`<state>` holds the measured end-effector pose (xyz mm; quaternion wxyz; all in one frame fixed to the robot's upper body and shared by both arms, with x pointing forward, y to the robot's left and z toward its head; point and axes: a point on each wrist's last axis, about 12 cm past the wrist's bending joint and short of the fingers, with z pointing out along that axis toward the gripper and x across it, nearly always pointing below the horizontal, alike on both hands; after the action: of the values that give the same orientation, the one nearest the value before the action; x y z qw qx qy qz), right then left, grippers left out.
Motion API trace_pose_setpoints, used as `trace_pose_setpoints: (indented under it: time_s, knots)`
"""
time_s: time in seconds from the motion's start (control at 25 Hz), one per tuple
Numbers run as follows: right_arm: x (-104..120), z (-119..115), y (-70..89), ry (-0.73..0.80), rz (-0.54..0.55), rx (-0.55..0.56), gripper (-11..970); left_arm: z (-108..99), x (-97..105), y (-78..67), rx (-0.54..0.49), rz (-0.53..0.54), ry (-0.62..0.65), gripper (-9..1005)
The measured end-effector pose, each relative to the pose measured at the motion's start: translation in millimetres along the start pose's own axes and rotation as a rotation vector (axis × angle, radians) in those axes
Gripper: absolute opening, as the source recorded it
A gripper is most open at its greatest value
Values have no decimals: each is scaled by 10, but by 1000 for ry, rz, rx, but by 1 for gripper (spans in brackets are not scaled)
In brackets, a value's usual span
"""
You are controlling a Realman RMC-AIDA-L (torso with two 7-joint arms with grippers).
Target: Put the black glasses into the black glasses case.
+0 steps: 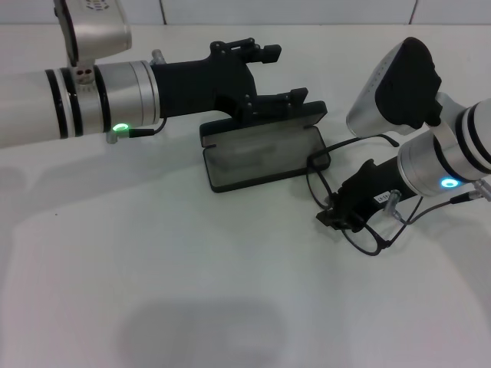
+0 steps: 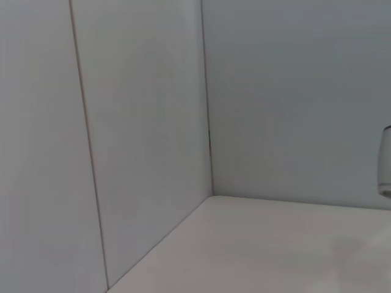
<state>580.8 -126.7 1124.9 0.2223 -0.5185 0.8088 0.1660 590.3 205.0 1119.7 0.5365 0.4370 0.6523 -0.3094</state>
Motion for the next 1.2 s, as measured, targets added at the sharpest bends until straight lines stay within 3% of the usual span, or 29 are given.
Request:
trace_pose_setpoints:
  time_s: [0.16, 0.4, 0.6, 1.0, 1.12, 1.2]
  knots:
    - [10, 5, -6, 1, -4, 5, 362, 1, -3, 1, -1, 0, -2, 789]
    - [26, -8, 2, 12, -32, -1, 240, 0, -2, 1, -1, -8, -4, 785]
    - [112, -173, -24, 17, -17, -25, 175, -25, -26, 3, -8, -49, -34, 782]
    - [508, -789, -294, -233, 82, 23, 128, -112, -46, -26, 12, -76, -88, 776]
    - [629, -927, -300, -337, 55, 5, 115, -162, -108, -35, 41, -108, -139, 776]
    - [715, -1000, -256, -459, -25, -19, 115, -210, -194, -31, 81, -151, -187, 776]
